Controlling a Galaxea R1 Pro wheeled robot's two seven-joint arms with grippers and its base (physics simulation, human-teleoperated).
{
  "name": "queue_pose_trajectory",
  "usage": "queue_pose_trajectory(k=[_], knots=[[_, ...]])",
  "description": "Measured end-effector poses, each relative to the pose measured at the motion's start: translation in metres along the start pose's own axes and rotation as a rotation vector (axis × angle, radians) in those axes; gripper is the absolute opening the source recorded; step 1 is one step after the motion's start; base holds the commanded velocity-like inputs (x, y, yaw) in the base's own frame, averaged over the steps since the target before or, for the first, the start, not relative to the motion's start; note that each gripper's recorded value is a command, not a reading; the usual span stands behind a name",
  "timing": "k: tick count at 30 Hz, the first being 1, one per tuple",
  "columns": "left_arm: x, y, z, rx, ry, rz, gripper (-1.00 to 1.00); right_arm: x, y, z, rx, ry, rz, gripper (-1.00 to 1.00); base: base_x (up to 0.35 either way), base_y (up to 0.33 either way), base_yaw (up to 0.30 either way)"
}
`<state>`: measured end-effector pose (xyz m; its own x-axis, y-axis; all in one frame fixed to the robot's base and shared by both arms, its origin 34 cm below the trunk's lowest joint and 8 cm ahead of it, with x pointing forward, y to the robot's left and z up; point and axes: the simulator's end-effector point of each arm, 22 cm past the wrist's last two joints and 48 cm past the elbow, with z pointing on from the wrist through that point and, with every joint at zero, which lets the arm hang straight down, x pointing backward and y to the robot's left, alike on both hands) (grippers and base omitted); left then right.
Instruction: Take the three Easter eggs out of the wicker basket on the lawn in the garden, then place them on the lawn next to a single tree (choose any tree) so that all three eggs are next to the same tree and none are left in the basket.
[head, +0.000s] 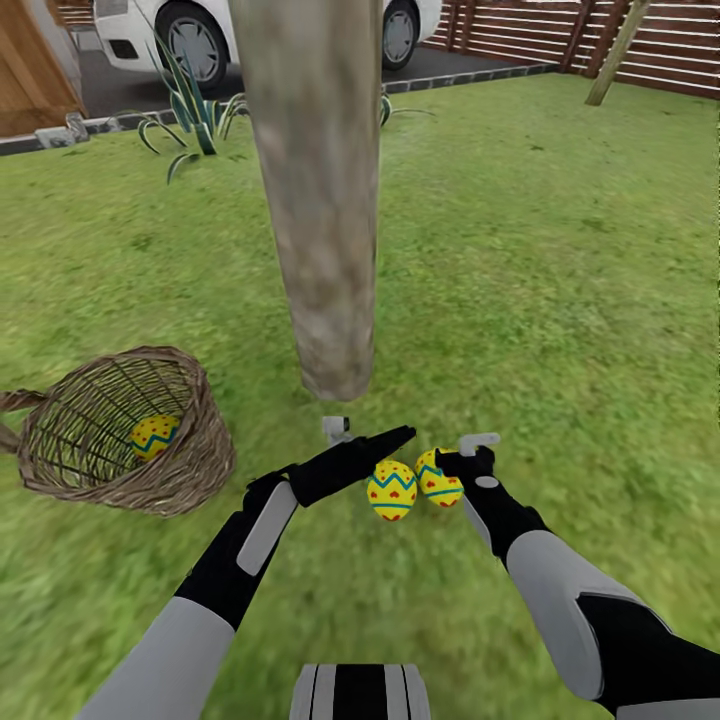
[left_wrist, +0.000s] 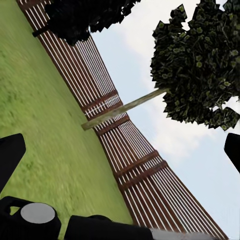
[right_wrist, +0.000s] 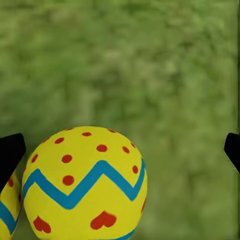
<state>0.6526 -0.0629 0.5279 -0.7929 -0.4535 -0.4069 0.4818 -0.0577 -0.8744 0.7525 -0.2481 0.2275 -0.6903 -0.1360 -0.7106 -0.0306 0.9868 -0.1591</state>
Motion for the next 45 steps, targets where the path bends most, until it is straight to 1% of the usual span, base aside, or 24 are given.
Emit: queue_pose_trajectory(k=[2, 5, 11, 24, 28, 31, 34, 36, 38, 40, 41, 43, 45], knots=[[-0.003, -0.005, 0.002, 0.006, 0.002, 0.010, 1.00, -0.004, -0.003, -0.002, 0.005, -0.005, 0.013, 1.00, 0.000, 0.000, 0.000], [-0.007, -0.013, 0.004, 0.013, 0.004, 0.022, 1.00, -0.012, -0.005, -0.005, 0.007, -0.015, 0.017, 1.00, -0.193, 0.000, 0.000], [-0.013, -0.026, 0.008, 0.024, 0.006, 0.044, 1.00, -0.030, -0.003, -0.013, -0.004, -0.044, 0.018, 1.00, -0.332, 0.000, 0.000], [-0.023, -0.055, 0.015, 0.048, 0.009, 0.090, 1.00, -0.065, -0.008, -0.030, -0.001, -0.100, 0.023, 1.00, -0.334, 0.000, 0.000], [-0.028, -0.063, 0.013, 0.051, 0.008, 0.108, 1.00, -0.075, -0.007, -0.037, -0.004, -0.114, 0.024, 1.00, -0.116, 0.000, 0.000], [-0.033, -0.068, 0.011, 0.048, 0.018, 0.102, 1.00, -0.078, -0.008, -0.041, -0.003, -0.118, 0.024, 1.00, -0.019, 0.000, 0.000], [-0.042, -0.074, 0.009, 0.048, 0.009, 0.110, 1.00, -0.082, -0.012, -0.045, 0.002, -0.122, 0.022, 1.00, -0.005, 0.000, 0.000], [-0.050, -0.077, 0.006, 0.044, 0.002, 0.120, 1.00, -0.081, -0.016, -0.047, -0.007, -0.116, 0.022, 1.00, -0.001, 0.000, 0.000], [-0.058, -0.076, -0.004, 0.028, -0.003, 0.134, 1.00, -0.077, -0.023, -0.048, -0.028, -0.089, 0.015, 1.00, 0.000, 0.000, 0.000], [-0.066, -0.073, -0.016, 0.005, 0.000, 0.134, 1.00, -0.067, -0.029, -0.049, -0.066, -0.041, 0.007, 1.00, 0.000, 0.000, 0.000], [-0.072, -0.069, -0.028, -0.018, 0.007, 0.115, 1.00, -0.059, -0.032, -0.051, -0.103, 0.000, 0.014, 1.00, 0.000, 0.000, 0.000], [-0.081, -0.064, -0.048, -0.049, 0.002, 0.085, 1.00, -0.051, -0.033, -0.055, -0.163, 0.052, 0.059, 1.00, 0.000, 0.000, 0.000], [-0.088, -0.059, -0.068, -0.078, -0.018, 0.059, 1.00, -0.044, -0.037, -0.060, -0.217, 0.097, 0.125, 1.00, 0.000, 0.000, 0.000]])
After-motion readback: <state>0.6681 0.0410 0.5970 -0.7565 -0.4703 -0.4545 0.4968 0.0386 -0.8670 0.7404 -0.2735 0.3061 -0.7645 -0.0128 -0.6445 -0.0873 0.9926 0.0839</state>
